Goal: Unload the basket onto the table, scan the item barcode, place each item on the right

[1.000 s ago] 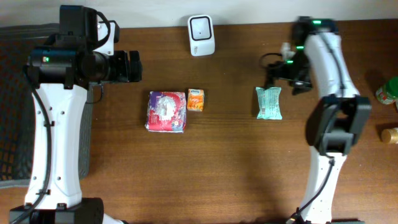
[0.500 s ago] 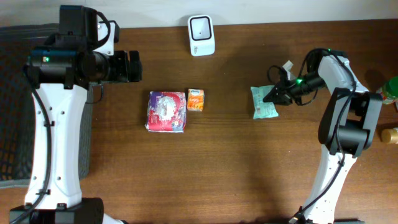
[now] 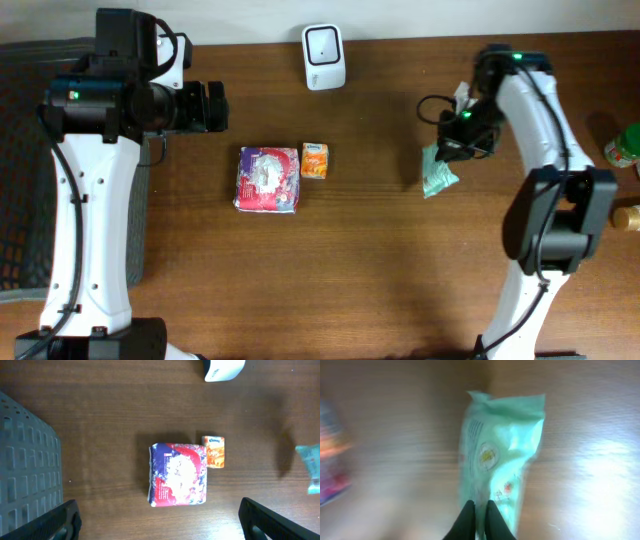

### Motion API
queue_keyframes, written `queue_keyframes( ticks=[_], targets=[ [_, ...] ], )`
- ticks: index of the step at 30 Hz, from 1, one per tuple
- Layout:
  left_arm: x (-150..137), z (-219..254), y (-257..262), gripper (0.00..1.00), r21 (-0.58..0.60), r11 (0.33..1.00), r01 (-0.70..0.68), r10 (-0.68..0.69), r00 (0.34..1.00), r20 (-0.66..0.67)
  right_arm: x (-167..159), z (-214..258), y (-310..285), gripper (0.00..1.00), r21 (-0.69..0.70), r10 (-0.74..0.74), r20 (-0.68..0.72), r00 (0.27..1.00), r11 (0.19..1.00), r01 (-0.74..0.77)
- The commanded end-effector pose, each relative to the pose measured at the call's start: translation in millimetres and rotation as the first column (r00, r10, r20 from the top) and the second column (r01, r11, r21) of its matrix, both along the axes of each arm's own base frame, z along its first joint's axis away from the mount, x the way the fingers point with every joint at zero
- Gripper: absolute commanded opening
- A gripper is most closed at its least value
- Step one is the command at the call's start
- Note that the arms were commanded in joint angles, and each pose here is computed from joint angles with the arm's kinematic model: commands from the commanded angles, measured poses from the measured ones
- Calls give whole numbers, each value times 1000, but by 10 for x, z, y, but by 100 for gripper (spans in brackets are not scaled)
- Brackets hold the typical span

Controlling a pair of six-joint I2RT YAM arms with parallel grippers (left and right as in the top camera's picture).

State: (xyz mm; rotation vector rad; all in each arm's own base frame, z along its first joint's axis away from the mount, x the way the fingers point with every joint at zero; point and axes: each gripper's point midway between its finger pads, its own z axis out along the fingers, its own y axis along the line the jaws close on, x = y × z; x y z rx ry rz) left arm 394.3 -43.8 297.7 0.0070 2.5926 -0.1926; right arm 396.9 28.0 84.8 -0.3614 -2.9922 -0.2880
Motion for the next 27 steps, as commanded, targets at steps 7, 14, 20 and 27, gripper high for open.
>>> queue_keyframes(
  ticks=[7, 14, 20, 27],
  targets=[
    [-28, 65, -4, 99, -5, 1000, 10, -10, 1000, 18, -10, 13, 364, 13, -562, 51, 122, 991, 826, 27],
    [-27, 66, -4, 99, -5, 1000, 10, -10, 1000, 19, -12, -126, 271, 54, -565, 181, 30, 983, 814, -132],
    [-27, 66, -4, 99, -5, 1000, 10, -10, 1000, 19, -160, -393, -103, 57, -727, 208, -80, 975, 657, -200],
    [-27, 66, -5, 99, -5, 1000, 10, -10, 1000, 19, -271, -706, -287, 60, -761, 199, -84, 976, 619, -192]
  ],
)
